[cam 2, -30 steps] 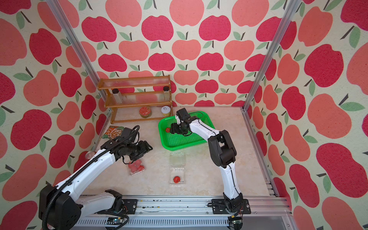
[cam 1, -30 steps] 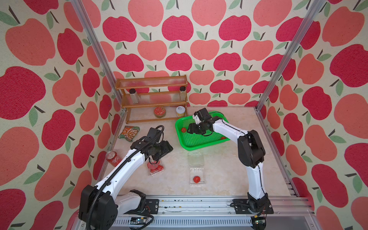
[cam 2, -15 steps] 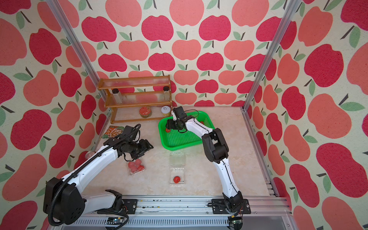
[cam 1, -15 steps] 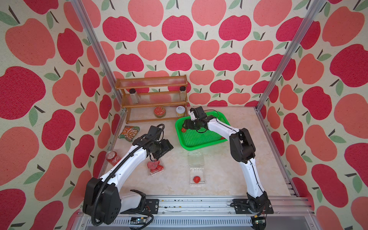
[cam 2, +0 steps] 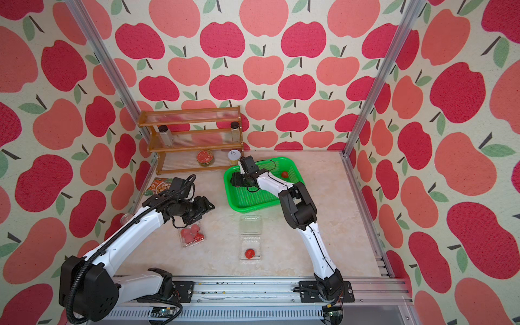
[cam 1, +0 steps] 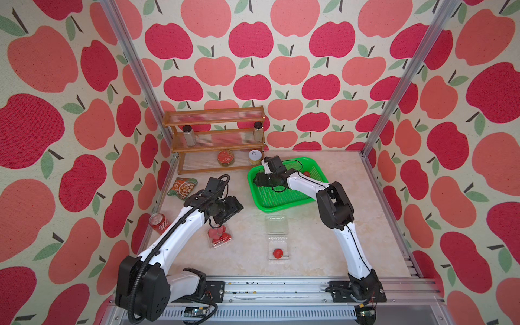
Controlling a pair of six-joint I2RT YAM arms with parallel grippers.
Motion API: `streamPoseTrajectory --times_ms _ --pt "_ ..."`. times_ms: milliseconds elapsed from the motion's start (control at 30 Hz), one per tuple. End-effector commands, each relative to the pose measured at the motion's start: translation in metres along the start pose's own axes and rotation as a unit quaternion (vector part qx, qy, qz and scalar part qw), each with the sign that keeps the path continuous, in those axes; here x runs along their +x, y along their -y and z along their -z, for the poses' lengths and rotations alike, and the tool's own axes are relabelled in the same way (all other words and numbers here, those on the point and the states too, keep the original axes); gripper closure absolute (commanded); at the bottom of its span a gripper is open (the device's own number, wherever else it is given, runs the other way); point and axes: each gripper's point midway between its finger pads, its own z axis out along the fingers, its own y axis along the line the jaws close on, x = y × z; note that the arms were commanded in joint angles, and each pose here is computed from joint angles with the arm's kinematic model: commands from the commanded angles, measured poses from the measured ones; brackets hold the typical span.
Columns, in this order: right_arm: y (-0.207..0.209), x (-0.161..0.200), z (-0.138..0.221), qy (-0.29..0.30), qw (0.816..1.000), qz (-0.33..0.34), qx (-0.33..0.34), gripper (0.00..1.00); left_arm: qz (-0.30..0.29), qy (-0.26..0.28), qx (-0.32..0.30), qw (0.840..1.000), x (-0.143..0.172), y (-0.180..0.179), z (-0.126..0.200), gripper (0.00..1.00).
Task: Pack strawberries into containers
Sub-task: Pick up the strawberry from the basket.
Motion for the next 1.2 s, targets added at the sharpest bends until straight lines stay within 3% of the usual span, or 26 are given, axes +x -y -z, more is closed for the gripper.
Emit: streamPoseTrajectory --times_ms 0,267,700,1167 --pt "0.009 0.005 -0.013 0.001 1.000 -0.012 0.015 0.37 -0.003 -0.002 0.000 1.000 0.004 -0.004 0.009 0.29" --pt "0.018 0.015 -0.017 -0.012 0.999 -0.012 0.034 0.38 0.004 0.001 0.004 1.000 0.005 -0.008 0.012 0.29" --pt "0.019 0.022 -0.016 -0.023 0.999 -0.014 0.036 0.52 0.007 0.000 0.004 1.000 0.005 -0.009 0.011 0.29" --pt "-0.002 -0.010 0.059 0.024 0.999 -0.028 -0.009 0.54 0.011 0.006 0.012 1.000 0.005 -0.007 0.013 0.29"
